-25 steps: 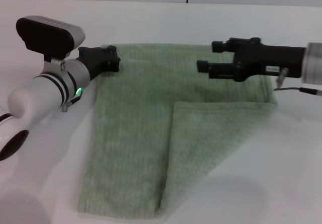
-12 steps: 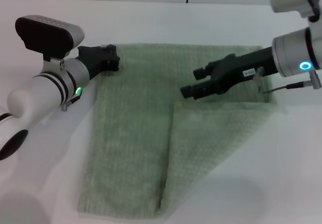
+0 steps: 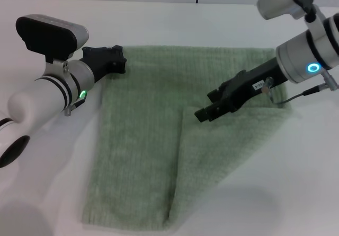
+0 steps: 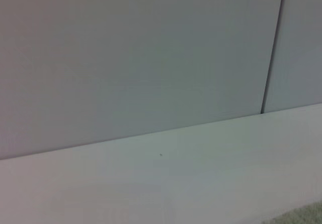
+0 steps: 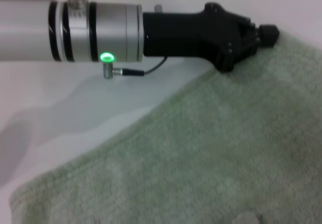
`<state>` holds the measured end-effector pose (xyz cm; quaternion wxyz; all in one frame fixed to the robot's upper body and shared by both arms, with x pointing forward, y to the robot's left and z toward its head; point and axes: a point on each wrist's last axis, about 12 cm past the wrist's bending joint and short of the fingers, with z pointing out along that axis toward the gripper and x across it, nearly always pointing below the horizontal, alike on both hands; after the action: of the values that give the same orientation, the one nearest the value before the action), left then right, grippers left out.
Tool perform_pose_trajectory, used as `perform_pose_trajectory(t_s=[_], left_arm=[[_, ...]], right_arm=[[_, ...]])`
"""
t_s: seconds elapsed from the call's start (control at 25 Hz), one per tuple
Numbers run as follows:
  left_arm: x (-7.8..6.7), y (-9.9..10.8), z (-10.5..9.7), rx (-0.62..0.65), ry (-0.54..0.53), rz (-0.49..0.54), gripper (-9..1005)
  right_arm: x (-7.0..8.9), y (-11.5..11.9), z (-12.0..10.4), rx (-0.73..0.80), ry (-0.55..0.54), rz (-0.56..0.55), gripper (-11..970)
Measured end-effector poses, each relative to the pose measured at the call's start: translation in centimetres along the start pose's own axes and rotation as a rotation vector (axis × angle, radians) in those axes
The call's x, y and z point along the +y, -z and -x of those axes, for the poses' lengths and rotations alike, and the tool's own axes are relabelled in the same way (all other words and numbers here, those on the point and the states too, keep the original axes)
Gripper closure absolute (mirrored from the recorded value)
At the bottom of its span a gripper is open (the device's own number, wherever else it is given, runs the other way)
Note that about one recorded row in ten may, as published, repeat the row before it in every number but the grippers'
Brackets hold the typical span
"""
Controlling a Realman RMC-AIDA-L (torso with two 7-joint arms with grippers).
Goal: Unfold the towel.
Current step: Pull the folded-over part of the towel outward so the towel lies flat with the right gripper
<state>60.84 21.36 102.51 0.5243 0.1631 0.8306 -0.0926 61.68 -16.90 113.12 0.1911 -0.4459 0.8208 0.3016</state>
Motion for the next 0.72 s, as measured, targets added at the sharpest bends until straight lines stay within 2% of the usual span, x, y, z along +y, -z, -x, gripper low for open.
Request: perform_pose_trajectory(t_s=[0.44,0.72], left_arm=[[-0.1,0.0,0.2,-0.006,-0.001,-0.004,997],[-0.1,-0.1,0.2,-0.008,-0.002,-0.004,997]], right_arm=[[0.8,-2.6,0.7,0.016,0.098,-0.043,203],[1.0,-3.9,0.7,0.026,0.117,-0.078,204]])
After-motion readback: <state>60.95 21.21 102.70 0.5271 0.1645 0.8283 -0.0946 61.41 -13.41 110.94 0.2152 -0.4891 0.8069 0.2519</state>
